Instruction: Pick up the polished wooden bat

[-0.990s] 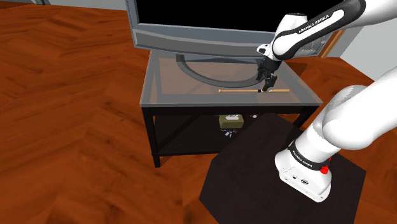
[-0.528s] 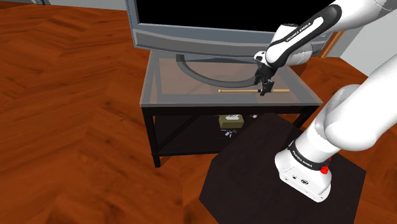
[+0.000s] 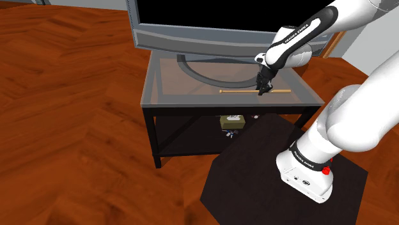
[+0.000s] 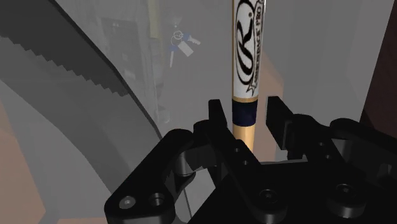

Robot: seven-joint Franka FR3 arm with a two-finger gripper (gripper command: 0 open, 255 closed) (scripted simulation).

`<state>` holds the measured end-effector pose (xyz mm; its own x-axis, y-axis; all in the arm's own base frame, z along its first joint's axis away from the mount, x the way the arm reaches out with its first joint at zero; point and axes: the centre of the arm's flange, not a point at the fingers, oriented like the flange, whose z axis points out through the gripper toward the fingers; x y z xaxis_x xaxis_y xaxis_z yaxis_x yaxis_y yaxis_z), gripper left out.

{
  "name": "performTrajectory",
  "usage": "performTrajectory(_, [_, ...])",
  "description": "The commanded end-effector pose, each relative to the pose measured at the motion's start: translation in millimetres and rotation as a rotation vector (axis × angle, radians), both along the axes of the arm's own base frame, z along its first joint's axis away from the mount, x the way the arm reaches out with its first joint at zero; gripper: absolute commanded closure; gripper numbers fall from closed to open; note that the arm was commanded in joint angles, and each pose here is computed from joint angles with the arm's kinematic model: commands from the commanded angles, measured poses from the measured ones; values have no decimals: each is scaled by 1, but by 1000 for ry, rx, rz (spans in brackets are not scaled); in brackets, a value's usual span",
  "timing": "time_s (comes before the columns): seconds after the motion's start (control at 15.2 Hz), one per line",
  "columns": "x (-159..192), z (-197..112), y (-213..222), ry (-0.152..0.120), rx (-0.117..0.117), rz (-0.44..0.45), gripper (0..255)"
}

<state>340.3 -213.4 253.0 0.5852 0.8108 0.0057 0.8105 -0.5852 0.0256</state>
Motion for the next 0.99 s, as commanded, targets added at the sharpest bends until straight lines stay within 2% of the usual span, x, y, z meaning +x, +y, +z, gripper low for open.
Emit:
performTrajectory(0.0, [0,-1,0,-2,-3,1,255])
performTrajectory(0.26, [1,-1,0,-2,-3,1,255])
performTrajectory(0.92, [1,52,0,-1,-3,1,255])
